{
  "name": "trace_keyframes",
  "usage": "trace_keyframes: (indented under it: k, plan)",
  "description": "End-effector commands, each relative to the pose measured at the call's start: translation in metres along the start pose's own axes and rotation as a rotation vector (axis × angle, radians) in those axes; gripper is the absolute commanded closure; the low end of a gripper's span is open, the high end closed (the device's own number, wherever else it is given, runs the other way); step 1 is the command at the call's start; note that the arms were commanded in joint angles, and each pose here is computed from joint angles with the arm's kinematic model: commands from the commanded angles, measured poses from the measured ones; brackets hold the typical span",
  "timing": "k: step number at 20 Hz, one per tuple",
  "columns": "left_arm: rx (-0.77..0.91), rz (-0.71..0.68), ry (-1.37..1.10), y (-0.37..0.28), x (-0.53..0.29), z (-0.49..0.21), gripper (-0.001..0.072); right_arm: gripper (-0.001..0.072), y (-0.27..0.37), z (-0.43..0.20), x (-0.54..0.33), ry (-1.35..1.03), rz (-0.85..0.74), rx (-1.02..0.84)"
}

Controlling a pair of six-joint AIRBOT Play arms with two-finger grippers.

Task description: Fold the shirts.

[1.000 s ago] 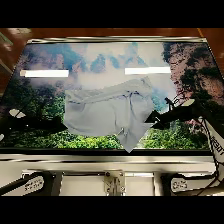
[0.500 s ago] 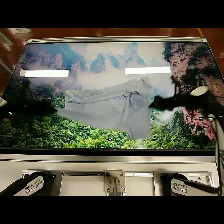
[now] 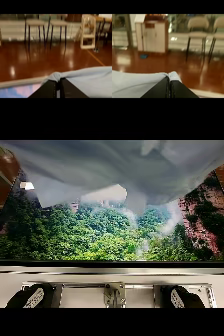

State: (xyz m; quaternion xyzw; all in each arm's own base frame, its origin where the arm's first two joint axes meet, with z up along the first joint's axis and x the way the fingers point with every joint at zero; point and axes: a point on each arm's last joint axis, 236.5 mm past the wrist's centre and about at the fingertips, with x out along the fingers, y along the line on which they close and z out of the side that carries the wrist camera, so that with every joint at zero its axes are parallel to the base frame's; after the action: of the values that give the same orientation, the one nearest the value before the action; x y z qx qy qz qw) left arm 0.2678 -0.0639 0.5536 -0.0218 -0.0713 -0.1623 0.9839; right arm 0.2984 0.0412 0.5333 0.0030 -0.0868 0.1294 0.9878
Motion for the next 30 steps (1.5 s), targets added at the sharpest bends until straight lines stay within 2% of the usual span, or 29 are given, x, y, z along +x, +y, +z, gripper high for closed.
trace_keyframes:
  k: [1, 6, 10, 15, 18, 21, 24, 27, 30]
  plan:
    - [0.072, 0.003, -0.163, -0.044, -0.07, 0.06, 0.0656, 0.0654, 0.022, 0.076, -0.087, -0.175, -0.124, -0.116]
    - [0.092, 0.094, 0.0, -0.039, -0.096, 0.018, 0.0656, 0.0653, 0.013, 0.031, -0.132, 0.043, -0.251, -0.145]
    - [0.075, 0.115, 0.212, -0.026, -0.093, -0.035, 0.0656, 0.0653, 0.005, -0.024, -0.129, 0.272, -0.252, -0.096]
    - [-0.067, 0.143, 0.589, 0.017, -0.064, -0.162, 0.0656, 0.0654, -0.023, -0.172, -0.101, 0.883, -0.196, 0.112]
    - [-0.191, 0.206, 0.848, 0.061, -0.044, -0.28, 0.0656, 0.0654, -0.045, -0.276, -0.061, 1.129, -0.161, 0.279]
    - [-0.318, 0.244, 1.049, 0.097, -0.019, -0.4, 0.0656, 0.0654, -0.048, -0.39, 0.011, 1.168, -0.097, 0.429]
    - [-0.398, 0.263, 1.143, 0.131, 0.025, -0.478, 0.0656, 0.0654, -0.035, -0.484, 0.08, 1.188, -0.063, 0.434]
    - [-0.463, 0.25, 1.166, 0.157, 0.076, -0.53, 0.0655, 0.0654, -0.039, -0.54, 0.148, 1.038, -0.112, 0.444]
    - [-0.528, 0.238, 1.145, 0.174, 0.116, -0.565, 0.0656, 0.0654, -0.049, -0.563, 0.19, 0.878, -0.17, 0.503]
